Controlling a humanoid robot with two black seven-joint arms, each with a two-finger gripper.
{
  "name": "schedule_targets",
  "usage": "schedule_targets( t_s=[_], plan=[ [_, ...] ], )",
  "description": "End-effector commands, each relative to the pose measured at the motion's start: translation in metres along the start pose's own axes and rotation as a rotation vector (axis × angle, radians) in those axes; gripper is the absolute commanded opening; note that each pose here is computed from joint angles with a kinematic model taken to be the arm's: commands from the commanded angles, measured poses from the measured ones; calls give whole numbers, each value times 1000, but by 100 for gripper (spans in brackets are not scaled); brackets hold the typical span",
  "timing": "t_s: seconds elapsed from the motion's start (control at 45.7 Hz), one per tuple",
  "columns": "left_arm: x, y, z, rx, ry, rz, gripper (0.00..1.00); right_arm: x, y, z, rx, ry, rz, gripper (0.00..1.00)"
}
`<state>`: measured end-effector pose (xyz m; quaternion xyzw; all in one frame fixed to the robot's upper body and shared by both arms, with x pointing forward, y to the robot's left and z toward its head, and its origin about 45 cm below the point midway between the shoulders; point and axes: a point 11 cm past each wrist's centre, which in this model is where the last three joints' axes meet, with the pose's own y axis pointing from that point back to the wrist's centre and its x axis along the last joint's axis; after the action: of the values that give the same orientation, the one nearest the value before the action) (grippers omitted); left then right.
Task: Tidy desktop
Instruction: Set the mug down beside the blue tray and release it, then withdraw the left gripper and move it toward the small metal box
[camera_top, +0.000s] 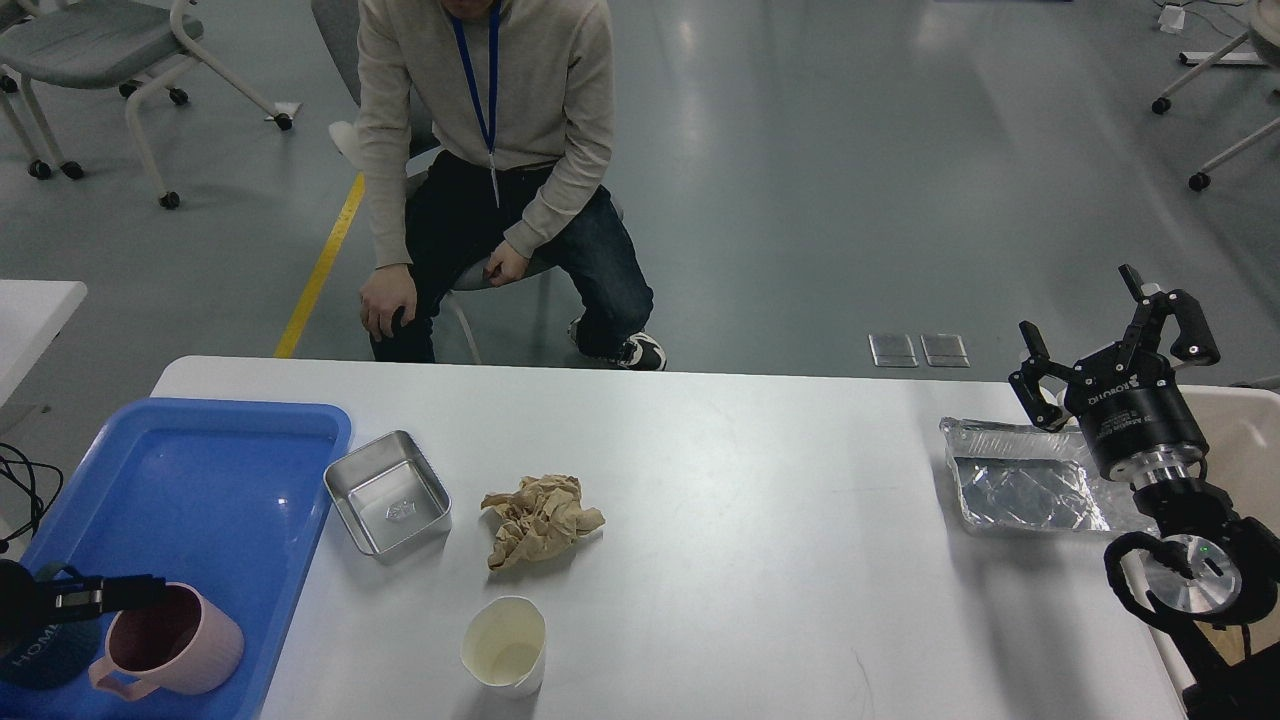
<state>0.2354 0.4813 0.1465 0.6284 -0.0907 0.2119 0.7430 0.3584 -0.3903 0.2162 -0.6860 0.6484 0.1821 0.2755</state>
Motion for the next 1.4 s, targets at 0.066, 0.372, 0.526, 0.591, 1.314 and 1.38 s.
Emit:
schedule_targets(
  t_s=[0.066,0.372,0.526,0.591,1.314,1.38],
  plan=[
    [24,31,11,-57,-20,63,89,-1,-1,-2,2,4,-4,100],
    [63,73,68,-215,-137,257,89,-1,-1,-5,1,13,-7,100],
    [74,96,83,-243,-186,331,89,1,-2,-12,3,32,-8,100],
    [82,101,85,-246,-193,396,89,2,-2,-14,4,38,-9,100],
    [78,125,72,-257,-234,510,89,4,-1,-17,1,51,-8,100],
    [78,124,73,-260,-234,510,89,4,-1,-17,0,52,-9,100]
  ],
)
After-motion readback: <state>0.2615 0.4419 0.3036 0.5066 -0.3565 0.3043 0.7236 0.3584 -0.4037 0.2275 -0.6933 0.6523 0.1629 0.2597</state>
